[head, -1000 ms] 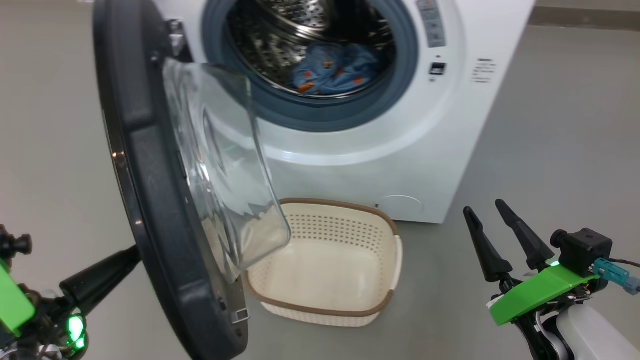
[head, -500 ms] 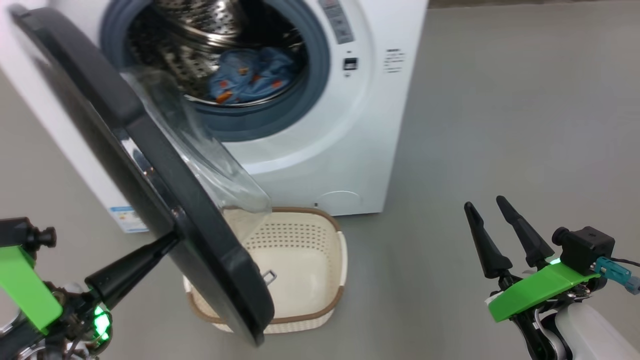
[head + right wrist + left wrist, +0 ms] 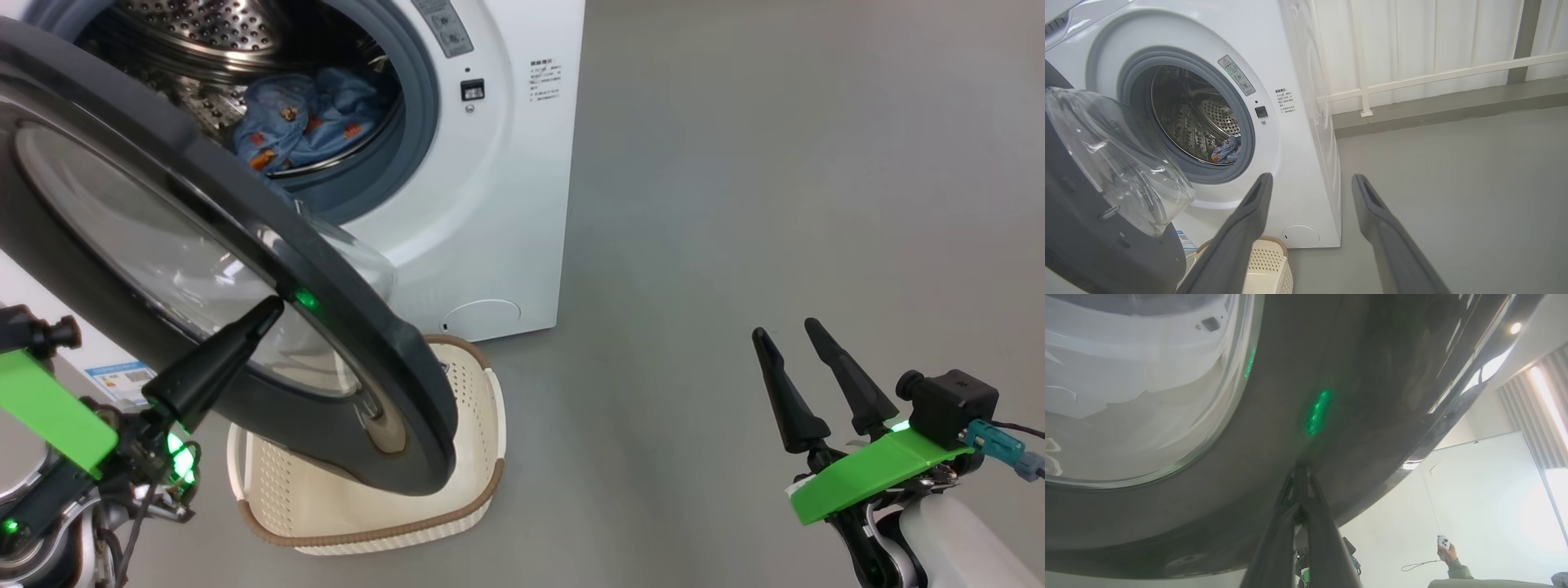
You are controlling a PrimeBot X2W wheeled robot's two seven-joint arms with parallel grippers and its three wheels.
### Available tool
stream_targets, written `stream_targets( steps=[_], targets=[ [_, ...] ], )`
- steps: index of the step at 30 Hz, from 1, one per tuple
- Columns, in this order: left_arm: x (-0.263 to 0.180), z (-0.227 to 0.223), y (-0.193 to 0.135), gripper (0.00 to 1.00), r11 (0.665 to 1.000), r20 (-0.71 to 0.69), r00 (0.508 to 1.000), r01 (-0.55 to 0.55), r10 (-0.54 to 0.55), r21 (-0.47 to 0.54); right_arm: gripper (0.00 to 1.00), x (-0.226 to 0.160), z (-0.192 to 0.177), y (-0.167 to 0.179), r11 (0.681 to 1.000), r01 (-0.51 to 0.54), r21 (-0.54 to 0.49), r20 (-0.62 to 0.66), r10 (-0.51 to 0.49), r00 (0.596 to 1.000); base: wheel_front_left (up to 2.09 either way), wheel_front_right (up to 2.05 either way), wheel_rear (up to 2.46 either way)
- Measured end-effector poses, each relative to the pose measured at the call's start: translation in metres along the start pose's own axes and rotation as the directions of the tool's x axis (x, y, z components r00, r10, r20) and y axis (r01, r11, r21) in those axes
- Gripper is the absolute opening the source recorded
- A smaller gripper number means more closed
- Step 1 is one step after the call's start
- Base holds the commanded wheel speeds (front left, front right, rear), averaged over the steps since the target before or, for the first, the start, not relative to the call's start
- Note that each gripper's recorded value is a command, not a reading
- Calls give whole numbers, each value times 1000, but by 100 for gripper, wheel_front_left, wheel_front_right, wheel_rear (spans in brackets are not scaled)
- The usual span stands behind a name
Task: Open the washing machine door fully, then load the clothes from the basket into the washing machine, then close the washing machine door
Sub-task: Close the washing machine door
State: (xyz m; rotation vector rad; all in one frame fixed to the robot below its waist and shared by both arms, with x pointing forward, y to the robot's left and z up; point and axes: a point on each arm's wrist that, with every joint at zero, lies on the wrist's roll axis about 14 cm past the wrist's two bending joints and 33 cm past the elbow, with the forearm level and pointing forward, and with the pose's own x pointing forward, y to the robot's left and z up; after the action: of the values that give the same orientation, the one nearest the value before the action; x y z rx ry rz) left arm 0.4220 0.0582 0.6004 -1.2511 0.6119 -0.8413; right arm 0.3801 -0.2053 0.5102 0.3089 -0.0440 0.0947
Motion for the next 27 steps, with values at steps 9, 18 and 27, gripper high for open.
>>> stream_targets(
  steps=[9, 18, 27],
  targets=[
    [-5, 6, 2, 0, 1000, 36, 999, -2, 2, 4, 100, 5, -1, 7, 1000, -21, 4, -1, 21, 1000, 0, 0, 0],
    [-21, 16, -2, 0, 1000, 100, 995, -3, 1, 28, 100, 13, -3, 20, 998, -62, 8, -5, 62, 998, 0, 0, 0],
    [-46, 39, 1, 100, 973, 264, 963, -103, 47, 204, 100, 20, -7, 33, 995, -102, 14, -13, 102, 995, 0, 0, 0]
  ],
)
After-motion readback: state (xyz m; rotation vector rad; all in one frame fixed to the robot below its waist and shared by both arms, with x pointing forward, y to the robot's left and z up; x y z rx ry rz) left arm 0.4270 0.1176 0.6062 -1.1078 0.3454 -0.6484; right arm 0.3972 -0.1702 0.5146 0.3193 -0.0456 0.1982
